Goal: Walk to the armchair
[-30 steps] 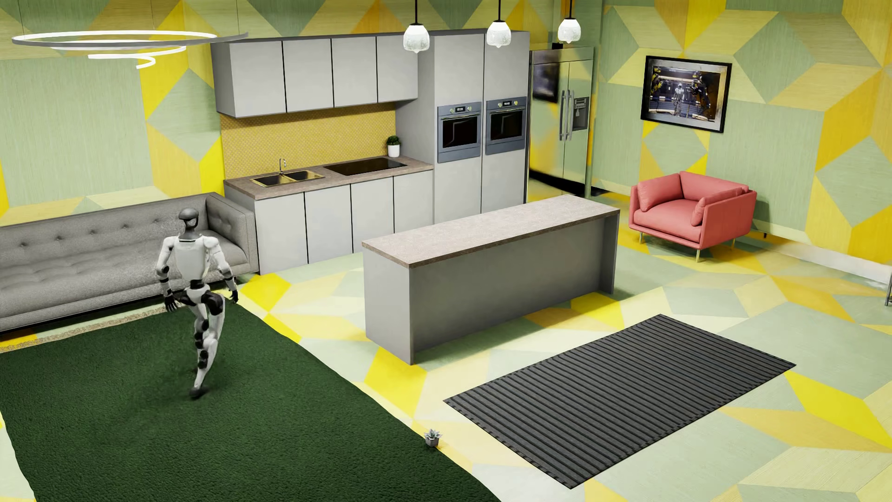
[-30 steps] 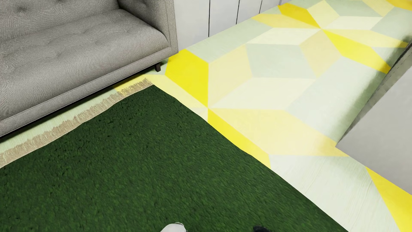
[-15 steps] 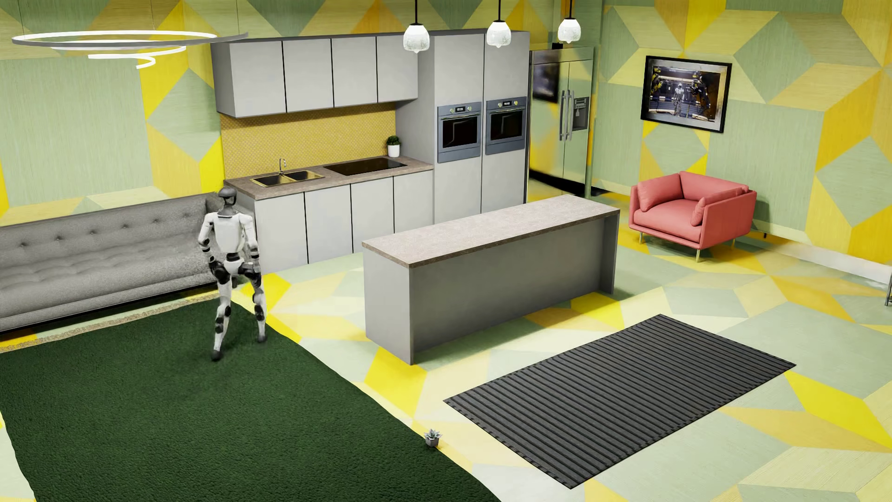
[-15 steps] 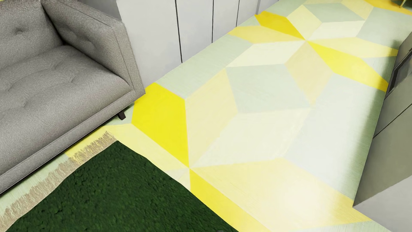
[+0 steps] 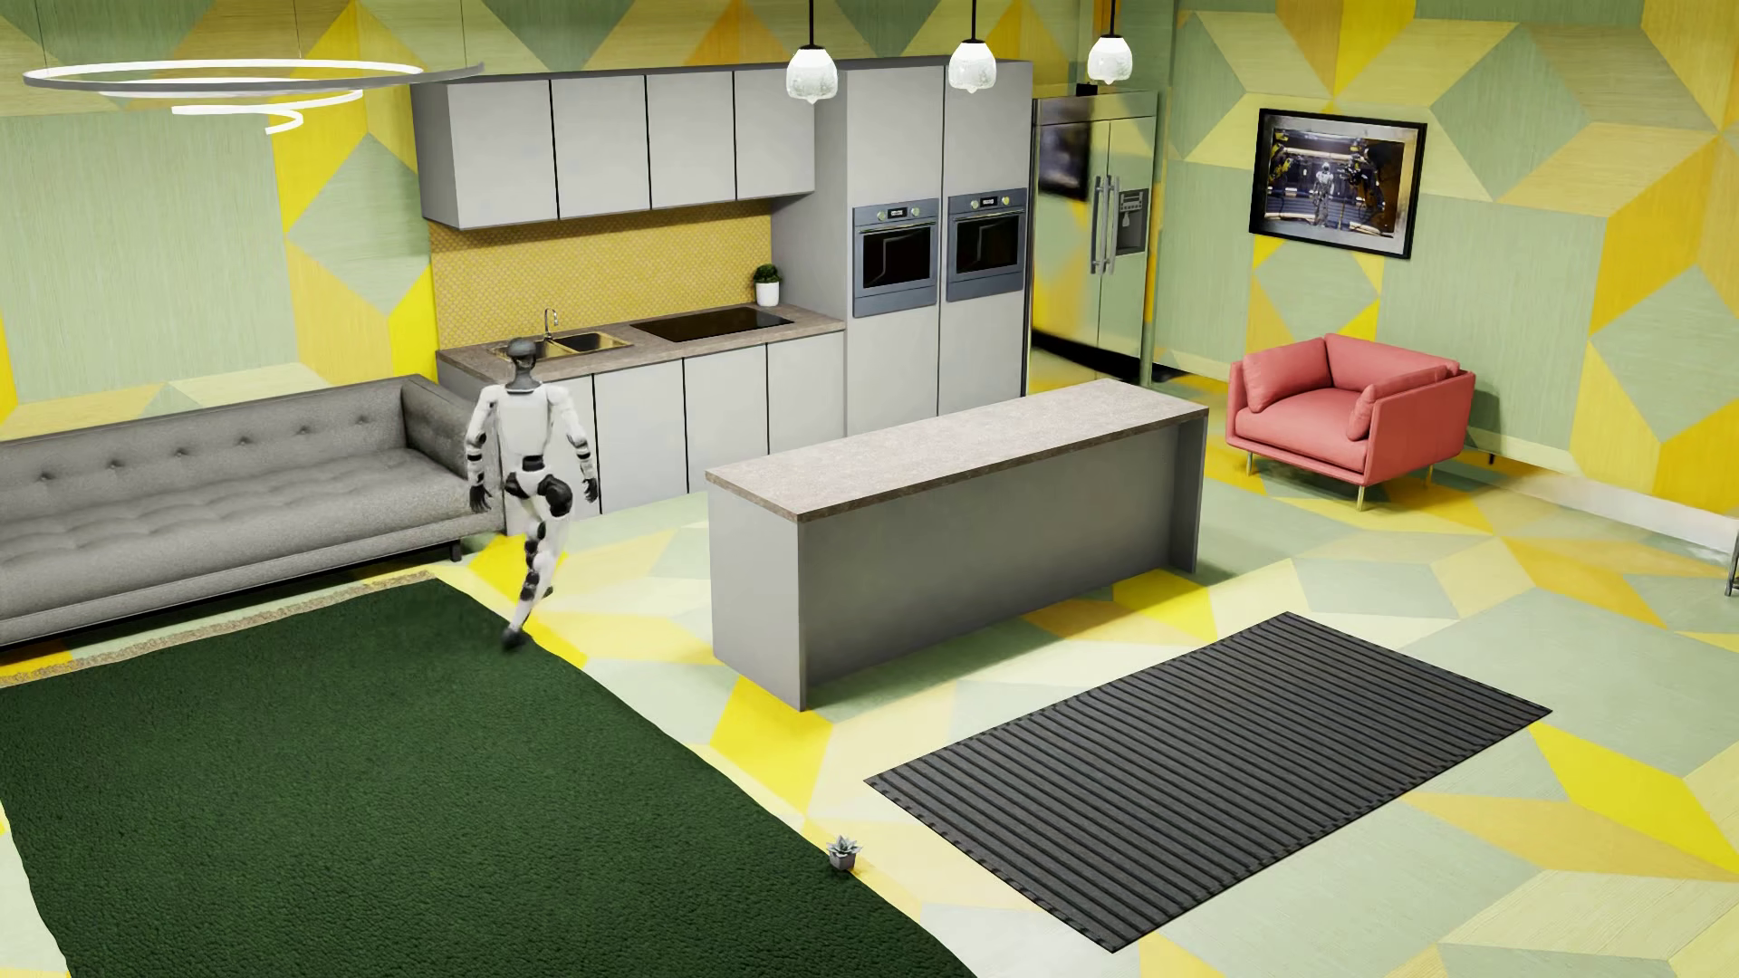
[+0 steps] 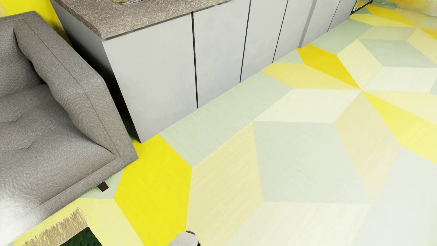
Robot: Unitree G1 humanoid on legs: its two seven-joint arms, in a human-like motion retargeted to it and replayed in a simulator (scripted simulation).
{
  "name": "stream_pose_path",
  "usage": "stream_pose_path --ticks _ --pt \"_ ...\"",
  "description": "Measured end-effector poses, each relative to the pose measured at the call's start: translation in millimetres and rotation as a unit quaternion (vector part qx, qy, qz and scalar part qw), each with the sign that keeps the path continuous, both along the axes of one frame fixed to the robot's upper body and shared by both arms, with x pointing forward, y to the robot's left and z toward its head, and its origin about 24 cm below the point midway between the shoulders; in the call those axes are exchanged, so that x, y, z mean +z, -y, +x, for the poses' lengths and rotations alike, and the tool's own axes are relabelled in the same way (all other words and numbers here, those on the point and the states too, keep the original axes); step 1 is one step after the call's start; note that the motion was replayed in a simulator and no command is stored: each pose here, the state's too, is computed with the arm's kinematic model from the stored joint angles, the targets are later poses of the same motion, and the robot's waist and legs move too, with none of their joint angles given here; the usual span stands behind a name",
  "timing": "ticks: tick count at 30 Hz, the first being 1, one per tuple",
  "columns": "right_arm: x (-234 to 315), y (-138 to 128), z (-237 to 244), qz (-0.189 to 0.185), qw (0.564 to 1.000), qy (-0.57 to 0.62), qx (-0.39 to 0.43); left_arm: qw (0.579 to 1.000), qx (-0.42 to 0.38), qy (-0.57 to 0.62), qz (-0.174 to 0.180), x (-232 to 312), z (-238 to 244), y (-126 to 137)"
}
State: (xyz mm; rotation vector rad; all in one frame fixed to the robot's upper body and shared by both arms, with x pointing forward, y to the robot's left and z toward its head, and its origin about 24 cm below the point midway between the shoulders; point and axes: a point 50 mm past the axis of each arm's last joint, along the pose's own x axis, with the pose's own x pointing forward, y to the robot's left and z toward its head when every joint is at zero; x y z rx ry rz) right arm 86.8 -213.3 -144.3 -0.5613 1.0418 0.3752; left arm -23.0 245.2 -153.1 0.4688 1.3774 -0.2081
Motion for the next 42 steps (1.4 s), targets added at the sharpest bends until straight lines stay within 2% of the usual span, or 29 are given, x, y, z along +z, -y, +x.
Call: stream_pose_path --ticks 1,3,5,8,10,13,15,17,19,21,25,28,30,31,33,35,40,42 --pt "8.4 7.2 16.5 0.004 0.999 0.037 -0.036 1.000 0.030 -0.001 0.008 0.9 -5.1 -4.5" --pt "-4.9 -10.1 -6.0 0.013 1.000 -0.011 -0.012 0.999 0.013 -0.029 0.013 -2.6 -11.0 -4.8" --pt "-9.3 -24.0 -16.3 0.023 0.999 -0.031 0.020 1.000 0.010 -0.023 -0.002 -6.6 -4.8 7.0" --pt "-18.8 -27.8 -52.3 0.020 0.996 -0.088 0.012 0.999 -0.009 0.023 -0.032 -5.0 16.6 23.8" --pt "-18.3 -19.7 -74.7 0.012 0.994 -0.113 0.004 0.996 -0.021 0.072 -0.042 2.1 39.1 25.3" --pt "-17.0 -2.4 -118.1 -0.014 0.985 -0.173 -0.003 0.992 -0.056 0.112 -0.033 9.3 71.2 16.6" --pt "-14.2 6.1 -152.8 -0.032 0.974 -0.225 -0.005 0.992 -0.042 0.117 -0.022 9.8 76.4 9.9" --pt "-15.2 7.9 -162.4 -0.045 0.966 -0.254 0.033 0.996 -0.016 0.084 -0.017 3.1 57.3 8.6" --pt "-17.6 7.5 -143.9 -0.041 0.974 -0.224 0.001 0.997 -0.035 0.065 -0.020 -0.7 51.7 13.4" --pt "-19.8 -1.7 -104.2 -0.022 0.986 -0.166 0.015 0.998 -0.041 0.045 -0.027 -3.6 39.2 19.2" --pt "3.8 -9.0 1.6 0.024 0.999 0.020 -0.019 0.998 -0.036 0.029 -0.033 -3.2 22.2 22.4" --pt "35.1 -16.7 71.8 0.044 0.990 0.136 -0.002 0.999 -0.028 0.030 -0.035 -1.7 17.7 22.3" --pt "46.6 -13.7 83.1 0.051 0.984 0.169 -0.015 0.999 -0.017 0.019 -0.030 -2.2 9.9 20.3" --pt "43.4 -13.1 78.7 0.053 0.985 0.163 -0.029 1.000 -0.017 0.004 -0.024 -3.7 3.9 17.5" --pt "17.7 -16.6 40.0 0.050 0.994 0.088 -0.050 0.999 -0.020 -0.037 -0.008 -6.4 -11.3 10.4" --pt "-0.4 -23.9 10.0 0.034 0.999 0.017 -0.002 0.999 -0.016 -0.030 -0.009 -9.2 -1.9 13.1" --pt "-19.8 -9.7 -89.8 -0.009 0.989 -0.143 0.021 0.993 -0.042 0.100 -0.042 1.0 72.4 28.0" --pt "-18.2 -4.3 -116.6 -0.014 0.985 -0.175 0.003 0.984 -0.052 0.167 -0.046 13.9 112.6 28.0"
